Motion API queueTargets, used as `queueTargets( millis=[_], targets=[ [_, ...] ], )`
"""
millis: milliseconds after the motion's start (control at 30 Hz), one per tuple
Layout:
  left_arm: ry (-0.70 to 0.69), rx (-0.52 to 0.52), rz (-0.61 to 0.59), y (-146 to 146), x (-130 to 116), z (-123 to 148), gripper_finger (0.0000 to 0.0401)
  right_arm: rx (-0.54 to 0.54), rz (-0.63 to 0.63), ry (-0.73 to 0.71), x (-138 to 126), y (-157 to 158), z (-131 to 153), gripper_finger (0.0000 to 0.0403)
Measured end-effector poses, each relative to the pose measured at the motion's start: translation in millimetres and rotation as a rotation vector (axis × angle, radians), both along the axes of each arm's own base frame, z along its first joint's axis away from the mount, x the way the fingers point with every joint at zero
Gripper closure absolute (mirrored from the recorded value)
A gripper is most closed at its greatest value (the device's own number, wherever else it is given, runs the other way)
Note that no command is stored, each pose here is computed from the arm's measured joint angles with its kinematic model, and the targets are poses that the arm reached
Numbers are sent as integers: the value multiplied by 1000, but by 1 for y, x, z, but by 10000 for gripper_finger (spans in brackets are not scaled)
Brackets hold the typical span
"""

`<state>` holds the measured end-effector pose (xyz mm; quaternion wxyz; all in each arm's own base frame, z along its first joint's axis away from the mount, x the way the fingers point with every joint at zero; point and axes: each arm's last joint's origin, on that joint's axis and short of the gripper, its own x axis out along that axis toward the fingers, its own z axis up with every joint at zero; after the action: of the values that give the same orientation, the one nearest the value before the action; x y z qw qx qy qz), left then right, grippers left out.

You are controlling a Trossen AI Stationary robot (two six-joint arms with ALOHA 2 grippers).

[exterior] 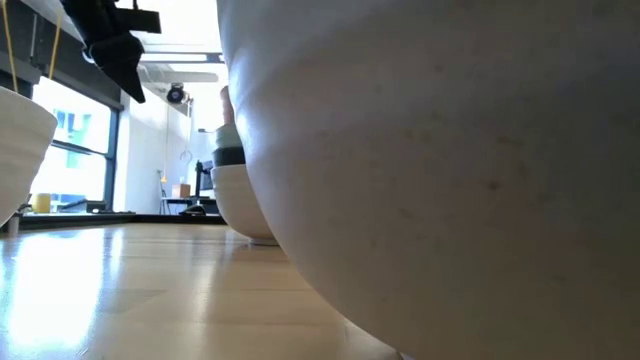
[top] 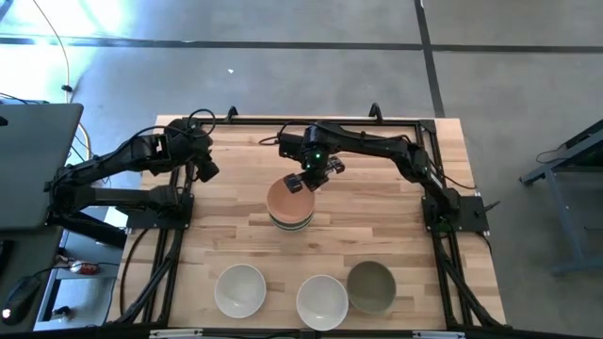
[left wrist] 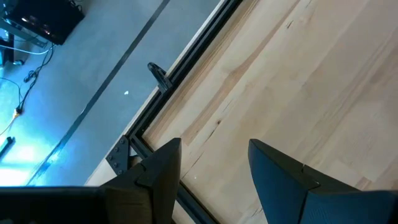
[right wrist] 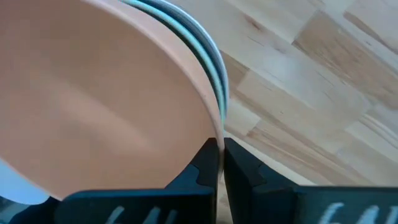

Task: Nest bowls inside each other
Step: Stack the light orange bowl on the green bowl

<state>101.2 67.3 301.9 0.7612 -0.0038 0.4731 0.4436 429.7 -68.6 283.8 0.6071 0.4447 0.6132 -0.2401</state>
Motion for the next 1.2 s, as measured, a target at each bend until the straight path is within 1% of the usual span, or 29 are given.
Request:
queueTargets(
  millis=[367,533,700,833,900,967,1133,1200],
  targets=[
    [-11,-12,-8,-1,0,0,224,-32,5,17,-1,1,0,403],
    [-19,-16,-12,-1,0,0,224,-23,20,51,4,4,-12,403],
    [-25,-26,-17,-1,1,0,224,19,56,76,12,10,-29,403],
    [-31,-38,-26,-1,1,0,224,29,82,60,13,12,-30,400],
    [-31,-39,-26,-1,1,0,224,28,88,56,13,13,-29,390],
    [-31,-39,-26,-1,1,0,224,24,102,39,13,12,-22,371],
    [-31,-39,-27,-1,1,0,224,18,95,6,14,10,-14,306],
    [-31,-39,-27,-1,1,0,224,17,89,1,14,9,-12,285]
  ],
)
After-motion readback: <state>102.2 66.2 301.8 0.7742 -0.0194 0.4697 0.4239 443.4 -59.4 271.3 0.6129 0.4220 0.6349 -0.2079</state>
